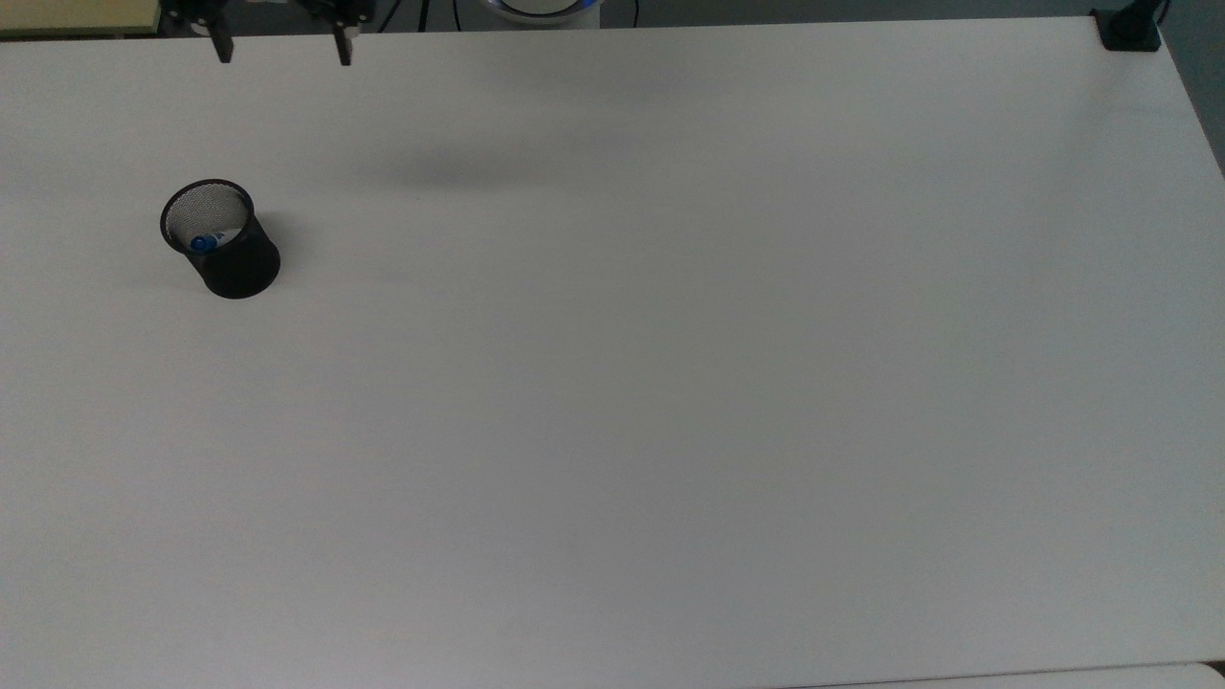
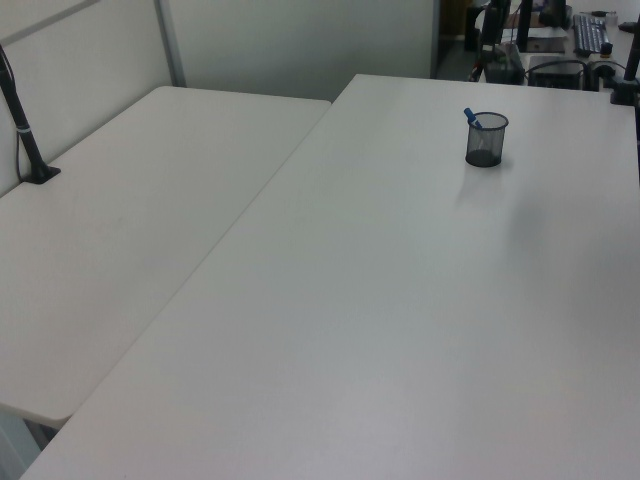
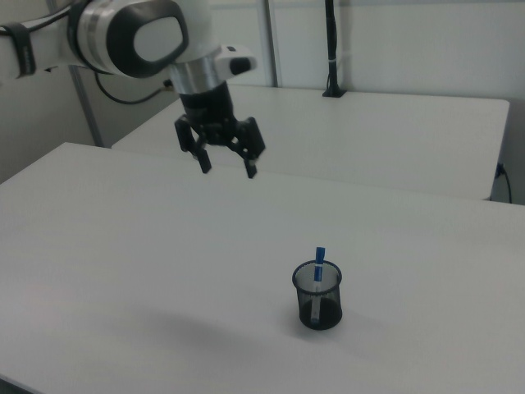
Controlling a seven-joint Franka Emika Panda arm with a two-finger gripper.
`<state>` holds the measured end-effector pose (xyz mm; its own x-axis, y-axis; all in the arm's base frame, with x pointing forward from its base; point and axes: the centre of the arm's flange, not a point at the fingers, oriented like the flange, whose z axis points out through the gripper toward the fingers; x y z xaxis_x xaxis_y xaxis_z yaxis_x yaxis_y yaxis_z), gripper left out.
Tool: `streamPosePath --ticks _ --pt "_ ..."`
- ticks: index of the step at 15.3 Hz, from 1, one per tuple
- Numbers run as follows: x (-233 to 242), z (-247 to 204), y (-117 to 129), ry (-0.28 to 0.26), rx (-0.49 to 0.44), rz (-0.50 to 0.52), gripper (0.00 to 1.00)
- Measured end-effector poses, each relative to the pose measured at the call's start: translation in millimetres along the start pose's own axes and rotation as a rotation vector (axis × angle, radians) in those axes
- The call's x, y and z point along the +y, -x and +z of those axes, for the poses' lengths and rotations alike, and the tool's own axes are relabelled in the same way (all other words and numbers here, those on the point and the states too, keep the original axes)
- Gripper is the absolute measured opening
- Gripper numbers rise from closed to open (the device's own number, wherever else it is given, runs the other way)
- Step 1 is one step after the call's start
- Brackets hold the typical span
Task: Remove the marker
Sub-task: 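Move the open gripper over the black mesh cup and lower it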
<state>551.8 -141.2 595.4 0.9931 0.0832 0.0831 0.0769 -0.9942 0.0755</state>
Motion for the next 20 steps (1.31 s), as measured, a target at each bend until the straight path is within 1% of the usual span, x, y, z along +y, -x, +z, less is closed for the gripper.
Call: streamPosePath --ticks 1,3,6,9,11,15,18,20 --pt "15 5 4 0.012 -0.013 -0.023 1.00" --pt "40 17 10 0.051 -0.031 -0.042 1.00" --pt "64 46 10 0.095 0.019 -0.030 1.00" --pt "77 83 10 0.112 0.048 -0.021 1.00" --pt "80 104 5 0.120 0.064 -0.023 1.00" --pt "92 140 -3 0.143 0.110 -0.018 1.00" --pt "100 166 -3 0.157 0.142 -0.007 1.00" --pt "103 180 -2 0.158 0.164 0.003 0.98"
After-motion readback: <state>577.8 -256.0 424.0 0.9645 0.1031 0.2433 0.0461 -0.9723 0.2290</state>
